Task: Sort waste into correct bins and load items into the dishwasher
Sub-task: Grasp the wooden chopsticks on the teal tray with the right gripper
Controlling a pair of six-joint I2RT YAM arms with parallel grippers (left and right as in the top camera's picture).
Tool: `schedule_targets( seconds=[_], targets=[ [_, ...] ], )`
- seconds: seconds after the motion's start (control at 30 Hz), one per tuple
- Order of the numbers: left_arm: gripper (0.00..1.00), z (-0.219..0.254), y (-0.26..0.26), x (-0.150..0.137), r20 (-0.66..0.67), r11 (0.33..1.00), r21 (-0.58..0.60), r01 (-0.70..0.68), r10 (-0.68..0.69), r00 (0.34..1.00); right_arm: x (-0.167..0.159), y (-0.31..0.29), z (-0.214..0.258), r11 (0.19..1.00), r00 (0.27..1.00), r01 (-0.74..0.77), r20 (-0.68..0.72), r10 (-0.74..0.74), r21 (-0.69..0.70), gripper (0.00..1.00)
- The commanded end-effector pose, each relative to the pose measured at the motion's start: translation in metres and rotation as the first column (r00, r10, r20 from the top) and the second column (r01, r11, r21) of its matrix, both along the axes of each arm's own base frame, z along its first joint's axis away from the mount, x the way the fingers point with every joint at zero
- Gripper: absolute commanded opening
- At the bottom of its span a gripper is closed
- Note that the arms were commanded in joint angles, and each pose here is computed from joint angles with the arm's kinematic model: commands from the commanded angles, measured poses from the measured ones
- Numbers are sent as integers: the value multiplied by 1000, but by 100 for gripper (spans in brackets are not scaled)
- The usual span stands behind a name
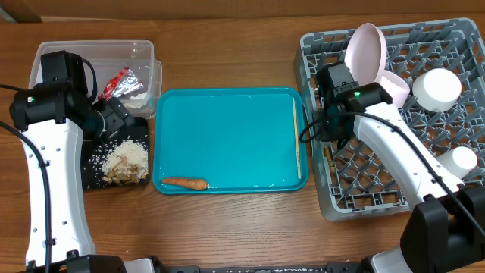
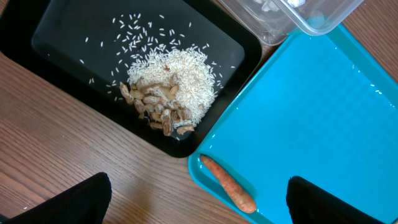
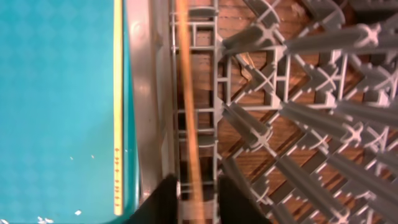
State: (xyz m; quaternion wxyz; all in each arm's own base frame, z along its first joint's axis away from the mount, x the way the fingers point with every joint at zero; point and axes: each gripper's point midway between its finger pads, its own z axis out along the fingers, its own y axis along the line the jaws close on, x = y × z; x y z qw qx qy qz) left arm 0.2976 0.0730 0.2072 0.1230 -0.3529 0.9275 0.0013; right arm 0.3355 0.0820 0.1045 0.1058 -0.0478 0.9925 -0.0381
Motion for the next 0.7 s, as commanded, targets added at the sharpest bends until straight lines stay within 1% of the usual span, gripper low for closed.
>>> schedule_targets(
  seconds=[0.0,0.1,0.17,0.23,0.33,0.4,0.53,0.67],
  targets=[
    [92,0,0,1,3,1000,-6,-7,7,1000,8,2,15,1000,999,-3,44,3,4,31],
    [92,0,0,1,1,1000,-6,-7,7,1000,18,11,39,999,995,-15,101,10,41,33],
    [92,0,0,1,2,1000,-7,-7,7,1000,25,24,58,994,990,-40,141,25,102,34],
    [92,1,0,2,3,1000,-6,-7,7,1000,31,45,76,979,982,-86,181,52,186,38],
    [92,1,0,2,6,1000,-6,-7,7,1000,33,73,86,956,971,-153,217,99,251,40],
    [92,1,0,2,4,1000,-6,-7,7,1000,32,84,82,953,968,-180,217,127,242,40],
    [92,0,0,1,3,1000,-7,-7,7,1000,25,99,57,962,971,-197,171,165,190,41],
    [92,1,0,2,4,1000,-6,-7,7,1000,19,101,17,981,988,-142,71,134,135,41]
  ],
)
